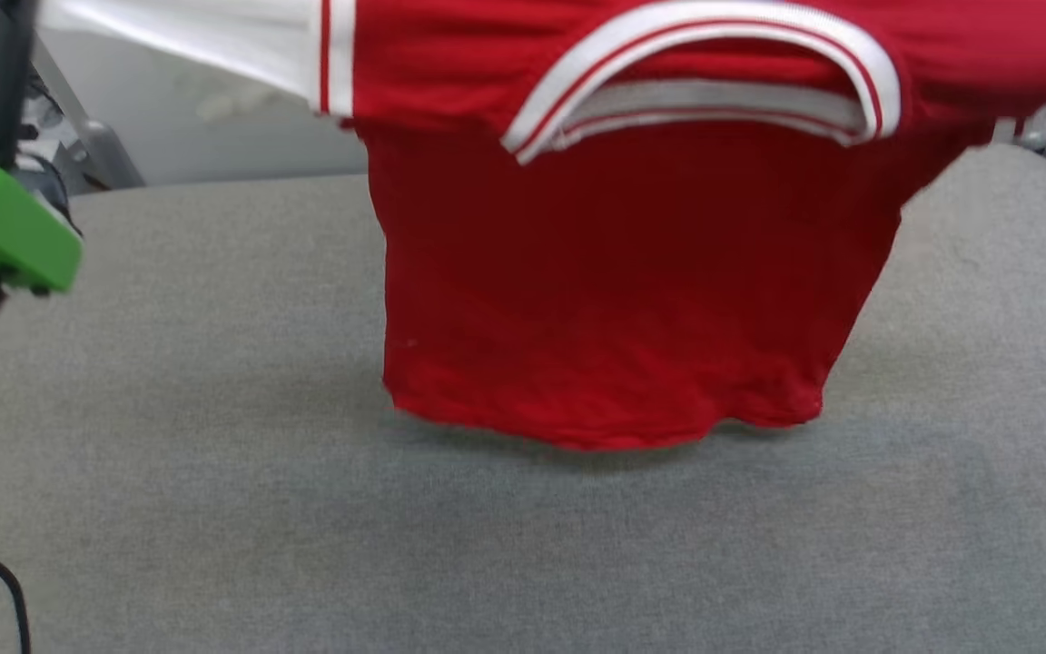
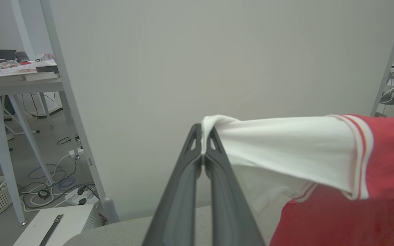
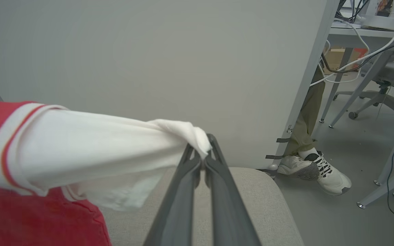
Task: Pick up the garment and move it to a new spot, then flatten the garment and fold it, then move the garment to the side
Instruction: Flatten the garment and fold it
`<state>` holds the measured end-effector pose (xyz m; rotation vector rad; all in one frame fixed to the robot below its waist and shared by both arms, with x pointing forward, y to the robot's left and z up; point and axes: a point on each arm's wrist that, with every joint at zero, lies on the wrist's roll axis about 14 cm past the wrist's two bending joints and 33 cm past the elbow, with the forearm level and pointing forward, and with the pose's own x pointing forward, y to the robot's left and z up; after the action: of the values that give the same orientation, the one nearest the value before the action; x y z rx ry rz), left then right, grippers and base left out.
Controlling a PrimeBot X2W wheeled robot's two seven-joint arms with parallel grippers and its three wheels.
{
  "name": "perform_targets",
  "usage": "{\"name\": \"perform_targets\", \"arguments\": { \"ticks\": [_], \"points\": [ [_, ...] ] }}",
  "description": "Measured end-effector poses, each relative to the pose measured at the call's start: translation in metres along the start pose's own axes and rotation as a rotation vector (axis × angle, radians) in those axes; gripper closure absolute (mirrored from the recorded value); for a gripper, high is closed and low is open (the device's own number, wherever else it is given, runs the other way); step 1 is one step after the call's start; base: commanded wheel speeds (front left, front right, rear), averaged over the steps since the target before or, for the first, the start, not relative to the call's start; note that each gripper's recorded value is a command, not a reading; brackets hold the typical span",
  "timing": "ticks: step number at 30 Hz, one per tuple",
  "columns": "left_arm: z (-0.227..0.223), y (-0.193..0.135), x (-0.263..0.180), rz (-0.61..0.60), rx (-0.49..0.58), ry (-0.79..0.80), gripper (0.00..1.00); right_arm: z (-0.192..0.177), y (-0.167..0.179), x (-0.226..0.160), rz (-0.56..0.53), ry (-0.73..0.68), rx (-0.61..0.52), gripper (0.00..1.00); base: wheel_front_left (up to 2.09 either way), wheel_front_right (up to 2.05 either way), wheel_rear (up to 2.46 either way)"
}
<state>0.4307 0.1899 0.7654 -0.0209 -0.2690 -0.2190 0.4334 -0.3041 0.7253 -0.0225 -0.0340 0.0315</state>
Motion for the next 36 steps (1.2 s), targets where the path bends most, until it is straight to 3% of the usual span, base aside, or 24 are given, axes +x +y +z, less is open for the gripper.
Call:
{"name": "perform_targets", "arguments": {
  "ticks": [12,18,28,36],
  "points": [
    [-0.007,0.037,0.091,0.014,0.102,-0.015,1.00,0.044,0.008,0.092,0.009,-0.155,-0.059,1.00,0.00,0.00,0.00],
    [-0.026,0.061,0.146,0.043,0.142,-0.030,1.00,0.045,0.016,0.156,-0.002,-0.212,-0.048,1.00,0.00,0.00,0.00],
    [-0.066,0.092,0.230,0.097,0.140,-0.115,1.00,0.010,0.031,0.249,-0.033,-0.257,-0.030,1.00,0.00,0.00,0.00],
    [-0.152,0.090,0.263,0.074,0.098,-0.069,1.00,-0.063,0.032,0.292,-0.049,-0.188,-0.011,1.00,0.00,0.00,0.00]
  ]
}}
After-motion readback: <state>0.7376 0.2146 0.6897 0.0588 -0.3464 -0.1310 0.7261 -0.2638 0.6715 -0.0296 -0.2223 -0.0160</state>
